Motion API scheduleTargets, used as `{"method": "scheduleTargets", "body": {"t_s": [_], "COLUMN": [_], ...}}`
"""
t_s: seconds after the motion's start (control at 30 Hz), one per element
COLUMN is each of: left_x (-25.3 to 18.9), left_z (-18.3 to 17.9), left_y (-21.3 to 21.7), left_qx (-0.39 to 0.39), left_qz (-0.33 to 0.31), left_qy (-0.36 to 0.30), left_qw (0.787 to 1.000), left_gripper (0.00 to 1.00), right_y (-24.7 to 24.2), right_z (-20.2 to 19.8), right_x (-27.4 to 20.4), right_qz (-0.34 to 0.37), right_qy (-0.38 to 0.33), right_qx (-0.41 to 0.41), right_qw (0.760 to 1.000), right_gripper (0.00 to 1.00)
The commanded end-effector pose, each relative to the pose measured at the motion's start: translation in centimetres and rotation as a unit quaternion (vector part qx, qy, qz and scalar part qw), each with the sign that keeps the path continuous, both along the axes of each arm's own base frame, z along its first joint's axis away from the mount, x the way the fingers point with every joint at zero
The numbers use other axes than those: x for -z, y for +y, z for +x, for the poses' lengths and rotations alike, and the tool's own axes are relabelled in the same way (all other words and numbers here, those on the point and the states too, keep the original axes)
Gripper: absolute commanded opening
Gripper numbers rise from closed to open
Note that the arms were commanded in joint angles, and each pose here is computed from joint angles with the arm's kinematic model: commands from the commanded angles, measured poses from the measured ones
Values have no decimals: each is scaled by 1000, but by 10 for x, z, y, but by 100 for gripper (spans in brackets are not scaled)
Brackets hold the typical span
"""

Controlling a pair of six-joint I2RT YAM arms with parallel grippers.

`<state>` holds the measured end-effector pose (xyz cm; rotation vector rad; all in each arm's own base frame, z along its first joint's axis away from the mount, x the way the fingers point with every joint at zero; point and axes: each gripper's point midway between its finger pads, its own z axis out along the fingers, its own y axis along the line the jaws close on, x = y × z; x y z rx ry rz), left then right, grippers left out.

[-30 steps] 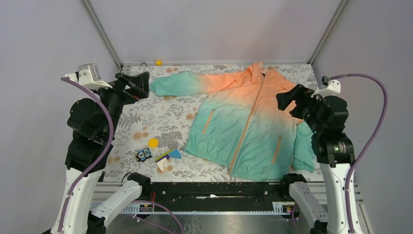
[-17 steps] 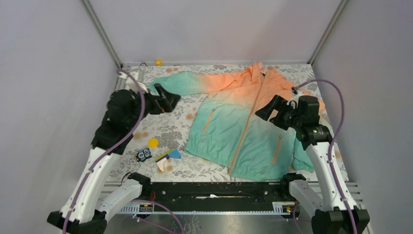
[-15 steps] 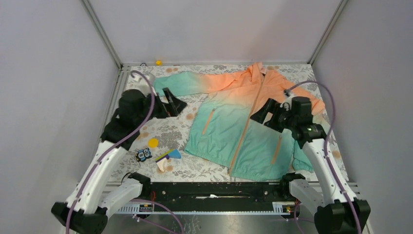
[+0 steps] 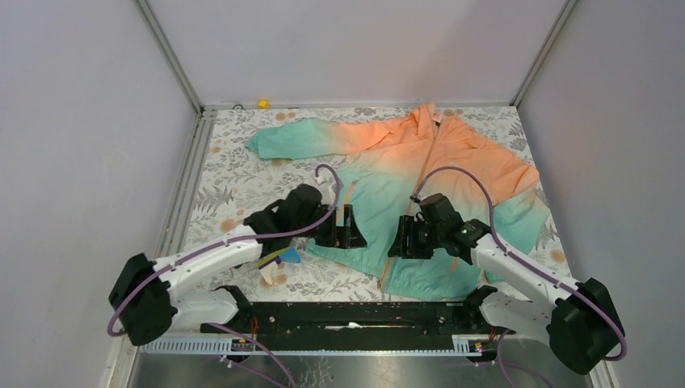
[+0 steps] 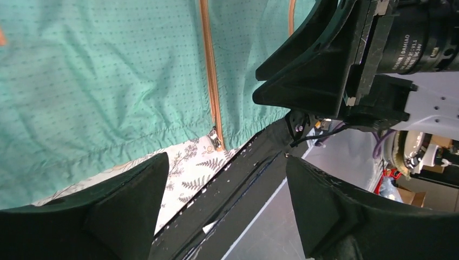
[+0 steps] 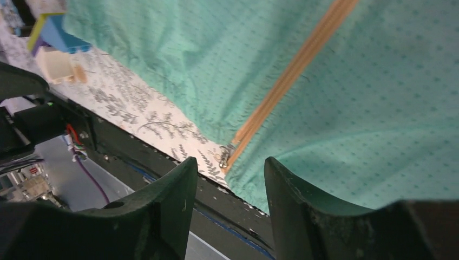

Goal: Zip up the jacket

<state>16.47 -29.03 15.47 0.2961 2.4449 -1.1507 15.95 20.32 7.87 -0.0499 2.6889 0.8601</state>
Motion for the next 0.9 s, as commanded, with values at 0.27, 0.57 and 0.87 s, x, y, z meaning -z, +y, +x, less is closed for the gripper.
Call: {"method": "scheduleTargets", "body": {"t_s": [0.27,0.57,0.87], "left_x": [11,7,-9], "left_z": [-2,-6,-12], "left_y": [-49,-47,-34], "left_qx": [-4,-20,-25], "left_qz": [-42,-73,-91], "left_qy": [-9,2,-18], "left_qw": [999,997,995], "left_gripper": [81,82,84], "right_y": [-14,-23,-12], "right_z": [-16,-22,-25], "right_x": [19,38,33], "right_qz": [-40,-108,-134], "right_qy": [27,57,49], "right_qx": [46,203,225], "right_qw": [998,971,964], "right_gripper": [56,51,47]}}
